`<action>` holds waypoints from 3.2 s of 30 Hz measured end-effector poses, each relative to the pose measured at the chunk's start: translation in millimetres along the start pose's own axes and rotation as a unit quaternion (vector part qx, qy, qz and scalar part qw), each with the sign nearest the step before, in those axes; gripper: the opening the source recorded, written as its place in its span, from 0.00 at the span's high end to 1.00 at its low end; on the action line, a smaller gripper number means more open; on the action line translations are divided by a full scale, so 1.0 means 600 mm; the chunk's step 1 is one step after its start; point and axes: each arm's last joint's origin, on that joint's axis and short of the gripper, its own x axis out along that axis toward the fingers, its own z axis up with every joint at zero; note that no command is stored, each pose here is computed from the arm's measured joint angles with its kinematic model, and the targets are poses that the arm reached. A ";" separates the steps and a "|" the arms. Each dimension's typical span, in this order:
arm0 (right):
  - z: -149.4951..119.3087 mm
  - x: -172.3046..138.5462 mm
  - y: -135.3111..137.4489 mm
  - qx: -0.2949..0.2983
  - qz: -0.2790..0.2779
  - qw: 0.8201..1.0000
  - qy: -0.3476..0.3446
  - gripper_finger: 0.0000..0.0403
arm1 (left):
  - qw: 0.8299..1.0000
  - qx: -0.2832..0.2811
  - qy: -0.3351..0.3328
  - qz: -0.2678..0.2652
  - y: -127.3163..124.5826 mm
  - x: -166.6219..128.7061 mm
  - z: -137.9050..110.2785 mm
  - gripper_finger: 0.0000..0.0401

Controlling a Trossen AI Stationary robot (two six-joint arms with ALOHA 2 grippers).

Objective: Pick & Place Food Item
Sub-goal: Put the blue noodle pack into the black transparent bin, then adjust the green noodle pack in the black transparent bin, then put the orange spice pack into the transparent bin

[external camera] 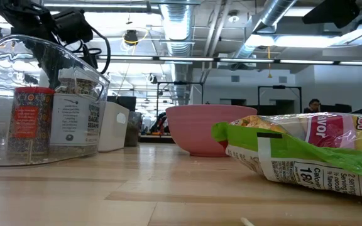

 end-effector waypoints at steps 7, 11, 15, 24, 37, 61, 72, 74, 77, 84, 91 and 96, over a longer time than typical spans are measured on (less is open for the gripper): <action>0.000 0.000 0.000 -0.001 0.000 1.000 0.001 0.33 | 1.000 -0.004 0.004 0.024 0.002 0.000 0.000 0.77; 0.000 0.000 0.000 -0.001 0.000 1.000 0.002 0.33 | 0.999 -0.023 -0.024 0.043 0.008 -0.008 0.006 0.71; -0.001 0.000 -0.001 -0.002 0.000 1.000 0.003 0.33 | 0.996 -0.050 -0.058 0.041 0.011 -0.011 0.016 0.72; 0.000 0.000 0.000 -0.004 0.000 1.000 0.002 0.33 | 0.999 -0.053 -0.011 0.003 -0.004 0.026 0.016 0.97; 0.001 0.008 -0.010 -0.004 -0.020 1.000 0.008 0.33 | 0.998 -0.042 0.022 -0.028 -0.015 0.053 0.012 1.00; 0.001 0.008 -0.010 -0.003 -0.013 1.000 0.012 0.33 | 0.981 -0.122 -0.134 -0.067 -0.001 0.036 0.056 1.00; 0.002 0.012 -0.014 -0.007 -0.020 1.000 0.013 0.33 | 0.987 -0.107 -0.079 -0.087 -0.025 0.100 0.057 1.00; 0.002 0.012 -0.014 -0.007 -0.019 1.000 0.014 0.33 | 0.989 -0.105 -0.062 -0.087 -0.024 0.102 0.055 1.00; 0.002 0.012 -0.014 -0.007 -0.019 1.000 0.014 0.33 | 0.990 -0.102 -0.046 -0.082 -0.022 0.099 0.052 1.00; 0.002 0.012 -0.014 -0.007 -0.019 1.000 0.014 0.33 | 0.987 -0.093 -0.050 -0.121 -0.023 0.082 0.049 1.00; 0.002 0.012 -0.014 -0.007 -0.018 1.000 0.014 0.33 | 0.987 -0.083 -0.046 -0.131 -0.021 0.070 0.045 1.00; 0.002 0.012 -0.014 -0.009 -0.018 1.000 0.014 0.33 | 0.983 -0.087 -0.104 -0.121 -0.013 0.055 0.060 1.00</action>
